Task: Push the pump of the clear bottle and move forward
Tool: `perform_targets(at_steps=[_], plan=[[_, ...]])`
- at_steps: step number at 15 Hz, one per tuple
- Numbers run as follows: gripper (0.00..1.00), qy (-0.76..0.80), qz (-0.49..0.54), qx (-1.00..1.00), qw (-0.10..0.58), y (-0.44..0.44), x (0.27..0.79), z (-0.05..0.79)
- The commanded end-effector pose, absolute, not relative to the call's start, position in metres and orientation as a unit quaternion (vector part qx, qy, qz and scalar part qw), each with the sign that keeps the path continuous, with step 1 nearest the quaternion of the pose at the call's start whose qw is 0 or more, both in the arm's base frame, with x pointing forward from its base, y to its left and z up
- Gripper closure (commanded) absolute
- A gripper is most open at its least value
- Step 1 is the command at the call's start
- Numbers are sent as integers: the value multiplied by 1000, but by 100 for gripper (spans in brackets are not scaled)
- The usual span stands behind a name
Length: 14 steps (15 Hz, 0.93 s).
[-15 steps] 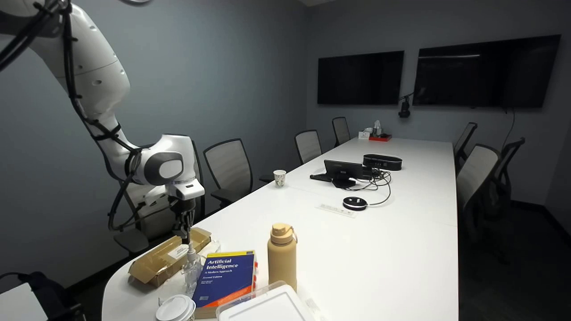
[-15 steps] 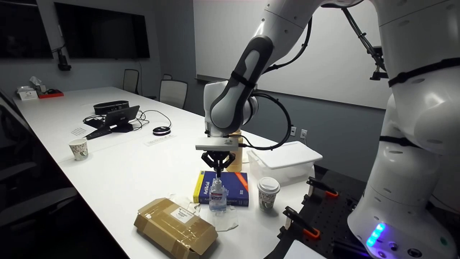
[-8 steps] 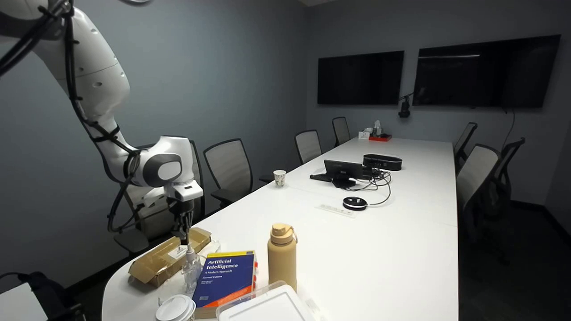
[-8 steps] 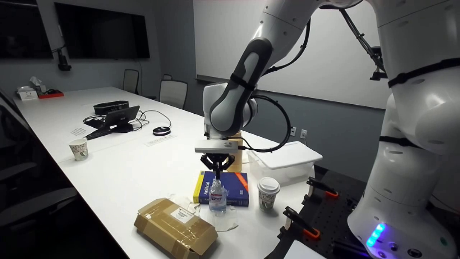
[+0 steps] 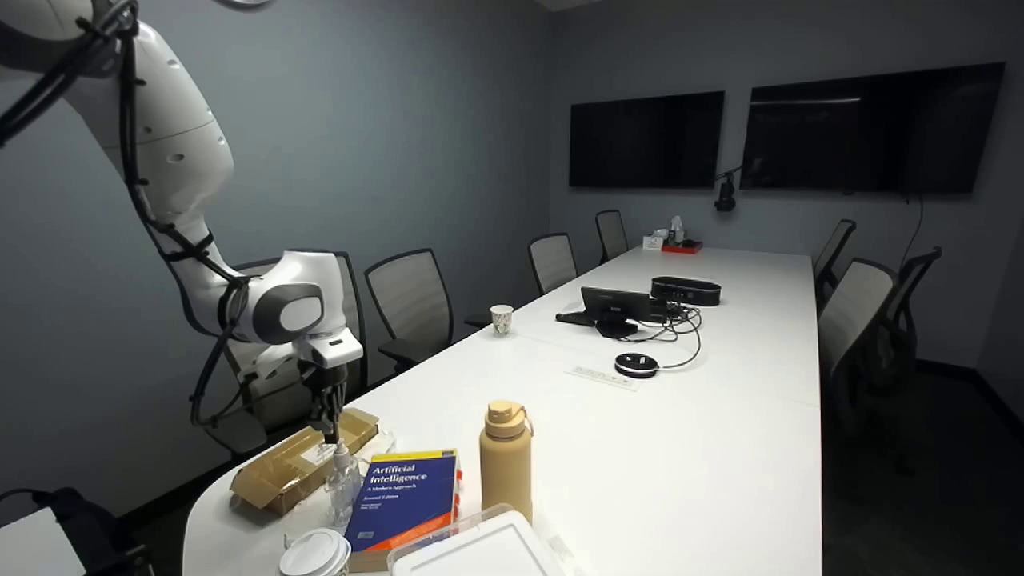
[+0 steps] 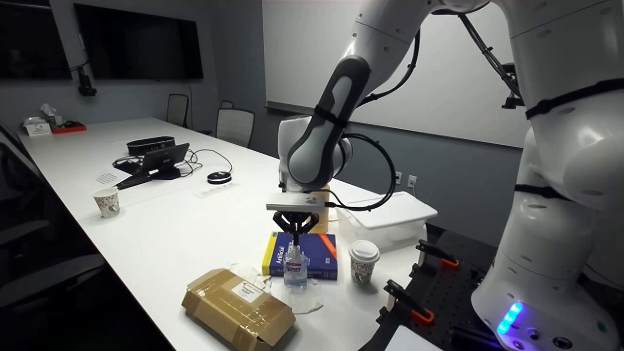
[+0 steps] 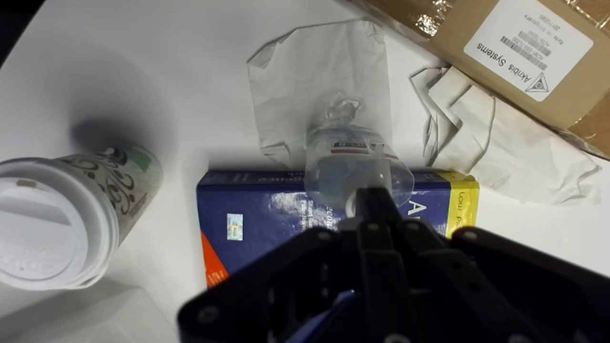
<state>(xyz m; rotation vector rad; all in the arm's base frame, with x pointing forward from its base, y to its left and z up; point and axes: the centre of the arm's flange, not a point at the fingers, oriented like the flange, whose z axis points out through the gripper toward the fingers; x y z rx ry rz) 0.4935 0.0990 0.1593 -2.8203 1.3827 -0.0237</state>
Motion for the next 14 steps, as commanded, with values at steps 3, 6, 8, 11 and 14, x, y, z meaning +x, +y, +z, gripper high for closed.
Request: perform_targets(at_steps=[3,6,8,11,14], plan=[[100,438,0,-899,-4,99,482,121],[100,434,-1,-901,-7,103,485,131],[100,434,2,-901,-7,105,488,139],[100,432,-1,-902,-4,109,490,149],[100,431,-8,-902,0,110,492,158]])
